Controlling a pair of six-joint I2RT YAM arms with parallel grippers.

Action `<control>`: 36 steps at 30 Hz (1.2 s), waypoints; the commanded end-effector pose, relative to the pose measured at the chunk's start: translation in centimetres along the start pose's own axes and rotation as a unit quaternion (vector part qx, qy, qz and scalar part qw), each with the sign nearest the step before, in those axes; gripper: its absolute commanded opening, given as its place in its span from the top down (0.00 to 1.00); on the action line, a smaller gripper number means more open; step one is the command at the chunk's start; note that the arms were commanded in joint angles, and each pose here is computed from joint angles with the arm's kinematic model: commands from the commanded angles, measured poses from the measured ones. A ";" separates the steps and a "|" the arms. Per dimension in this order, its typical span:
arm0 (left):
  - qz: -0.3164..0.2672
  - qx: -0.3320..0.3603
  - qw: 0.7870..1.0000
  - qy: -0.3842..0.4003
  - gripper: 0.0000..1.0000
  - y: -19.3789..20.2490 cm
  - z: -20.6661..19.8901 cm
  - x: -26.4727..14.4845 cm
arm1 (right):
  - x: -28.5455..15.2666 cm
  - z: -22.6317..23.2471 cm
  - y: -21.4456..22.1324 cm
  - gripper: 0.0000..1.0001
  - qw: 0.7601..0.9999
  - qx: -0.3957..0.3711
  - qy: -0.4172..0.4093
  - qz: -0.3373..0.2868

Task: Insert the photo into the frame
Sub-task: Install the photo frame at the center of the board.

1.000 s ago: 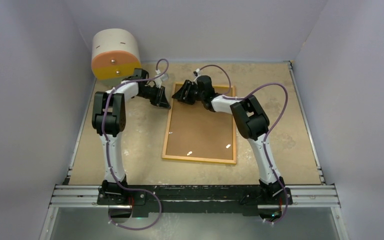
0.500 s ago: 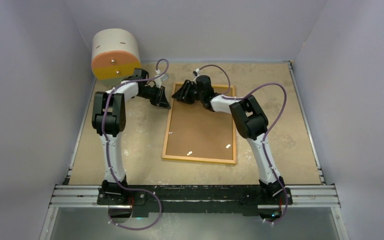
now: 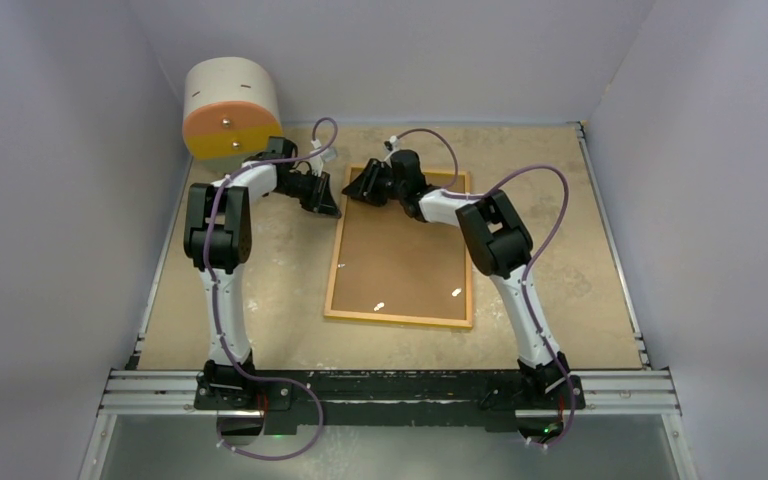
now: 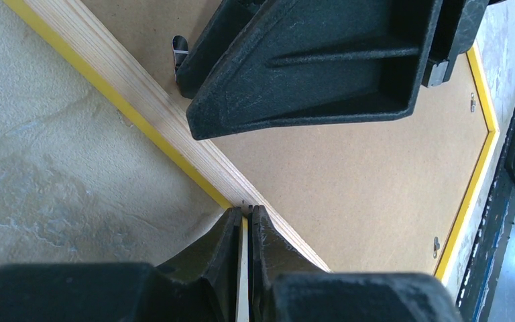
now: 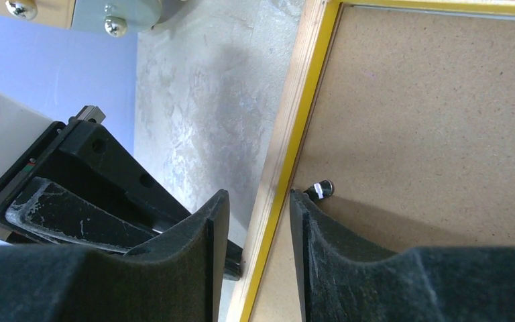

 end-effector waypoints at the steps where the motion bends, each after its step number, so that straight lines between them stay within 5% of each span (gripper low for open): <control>1: 0.030 0.005 1.000 0.000 0.93 1.6 0.6 1.9 | -0.7 0.3 -0.2 0.58 1.000 0.004 -0.004 0.014; 9: 0.033 0.009 0.999 0.000 0.94 1.7 0.5 1.8 | -3.6 0.8 -1.3 0.57 1.000 -0.010 0.001 0.012; 36: 0.035 0.008 0.999 0.005 0.95 2.0 0.6 1.9 | 0.5 -0.9 -0.6 0.60 1.000 0.006 0.009 0.016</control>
Point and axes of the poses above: each gripper's point midway between its finger pads, its own x axis out along the fingers, its own z axis along the line the jaws close on, y = z × x, the point moved 9 cm from there along -x, back along the fingers, and after that the axes turned 11 degrees about -x, right-handed, at the moved point
